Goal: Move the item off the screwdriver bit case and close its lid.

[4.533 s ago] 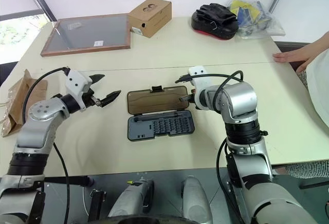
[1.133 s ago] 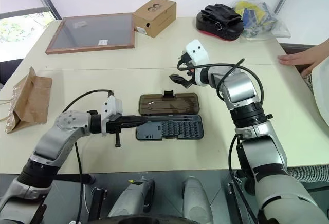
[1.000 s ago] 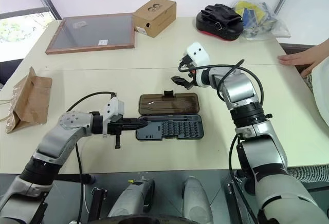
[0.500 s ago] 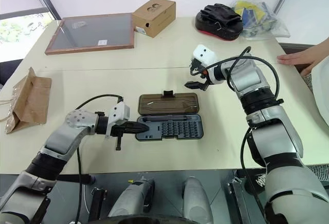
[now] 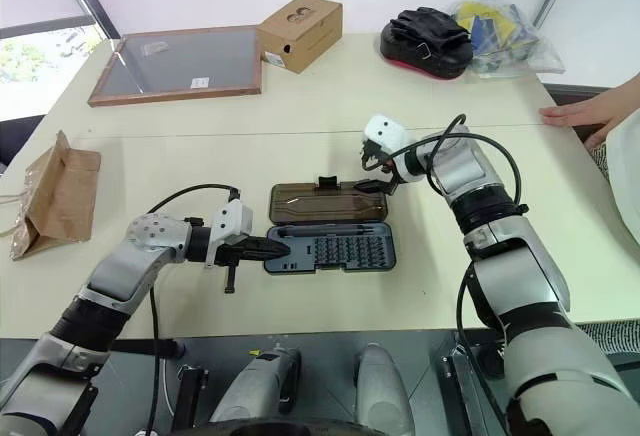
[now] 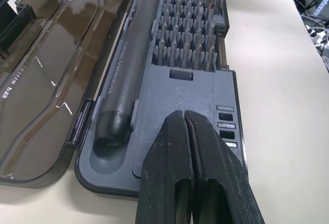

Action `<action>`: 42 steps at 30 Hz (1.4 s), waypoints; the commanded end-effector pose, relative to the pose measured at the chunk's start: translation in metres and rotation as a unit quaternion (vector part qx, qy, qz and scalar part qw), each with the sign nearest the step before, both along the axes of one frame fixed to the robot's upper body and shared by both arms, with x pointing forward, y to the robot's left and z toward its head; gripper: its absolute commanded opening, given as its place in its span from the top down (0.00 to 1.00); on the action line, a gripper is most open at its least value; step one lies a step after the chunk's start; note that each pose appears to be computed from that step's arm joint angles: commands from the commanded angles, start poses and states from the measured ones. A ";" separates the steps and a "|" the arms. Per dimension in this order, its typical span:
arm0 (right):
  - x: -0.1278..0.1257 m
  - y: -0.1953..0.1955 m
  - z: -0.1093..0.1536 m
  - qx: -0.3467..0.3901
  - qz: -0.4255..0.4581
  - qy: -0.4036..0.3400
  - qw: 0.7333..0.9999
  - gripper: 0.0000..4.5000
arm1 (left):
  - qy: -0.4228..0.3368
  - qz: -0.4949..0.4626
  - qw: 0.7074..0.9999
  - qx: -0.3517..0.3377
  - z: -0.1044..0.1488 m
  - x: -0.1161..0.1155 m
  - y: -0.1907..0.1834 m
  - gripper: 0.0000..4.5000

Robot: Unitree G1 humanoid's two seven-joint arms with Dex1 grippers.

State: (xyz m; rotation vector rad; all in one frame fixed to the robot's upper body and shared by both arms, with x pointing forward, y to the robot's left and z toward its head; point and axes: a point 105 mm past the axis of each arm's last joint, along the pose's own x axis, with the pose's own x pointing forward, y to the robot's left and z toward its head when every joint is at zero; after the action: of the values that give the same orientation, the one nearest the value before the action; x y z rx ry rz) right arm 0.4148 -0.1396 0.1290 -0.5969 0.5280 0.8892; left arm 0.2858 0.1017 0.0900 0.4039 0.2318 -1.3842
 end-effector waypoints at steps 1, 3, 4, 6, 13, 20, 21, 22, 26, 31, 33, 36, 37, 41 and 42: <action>0.004 -0.001 0.003 0.003 -0.003 -0.015 1.000 0.00 | -0.001 0.008 1.000 0.016 -0.005 -0.001 0.005 1.00; 0.003 -0.002 -0.002 0.000 -0.003 -0.014 1.000 0.00 | -0.002 0.008 1.000 0.016 -0.005 -0.001 0.005 1.00; 0.003 -0.002 -0.004 -0.001 -0.003 -0.012 1.000 0.06 | -0.003 0.009 1.000 0.016 -0.005 0.000 0.005 1.00; 0.002 -0.002 -0.007 -0.001 -0.003 -0.009 1.000 0.18 | -0.004 0.010 1.000 0.016 -0.004 0.000 0.005 1.00; -0.002 -0.001 -0.015 -0.005 0.008 0.002 1.000 0.96 | -0.010 0.014 1.000 0.018 -0.004 0.002 0.005 1.00; -0.007 0.002 -0.017 -0.010 0.020 0.005 1.000 1.00 | -0.018 0.019 1.000 0.017 -0.002 0.005 0.005 1.00; -0.007 0.003 -0.018 -0.010 0.022 0.005 1.000 1.00 | -0.018 0.020 1.000 0.017 -0.002 0.005 0.005 1.00; -0.008 0.003 -0.018 -0.011 0.023 0.005 1.000 1.00 | -0.019 0.020 0.999 0.016 -0.002 0.006 0.005 1.00; -0.009 0.003 -0.017 -0.012 0.026 0.007 1.000 1.00 | -0.021 0.022 0.999 0.015 -0.001 0.007 0.004 1.00; -0.013 0.003 -0.023 -0.030 0.048 0.009 0.998 1.00 | -0.025 0.026 0.999 0.015 -0.001 0.009 0.004 1.00; -0.013 0.004 -0.025 -0.035 0.054 0.008 0.998 1.00 | -0.027 0.028 0.999 0.015 -0.001 0.010 0.004 1.00; -0.012 0.005 -0.026 -0.039 0.055 0.008 0.998 0.78 | -0.028 0.030 0.999 0.015 -0.001 0.010 0.005 1.00; -0.010 0.005 -0.026 -0.044 0.052 0.006 0.998 0.69 | -0.028 0.030 0.999 0.015 -0.001 0.010 0.005 1.00; -0.004 0.007 -0.027 -0.052 0.050 0.008 0.997 0.46 | -0.029 0.034 0.999 0.016 -0.001 0.011 0.006 1.00; -0.002 0.007 -0.027 -0.051 0.049 0.010 0.997 0.46 | -0.030 0.034 0.999 0.016 -0.002 0.011 0.006 1.00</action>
State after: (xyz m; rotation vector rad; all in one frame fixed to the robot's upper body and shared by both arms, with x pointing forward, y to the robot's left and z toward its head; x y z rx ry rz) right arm 0.4139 -0.1293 0.1154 -0.6985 0.5125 0.9668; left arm 0.2944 0.1050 0.0870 0.4385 0.2241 -1.3182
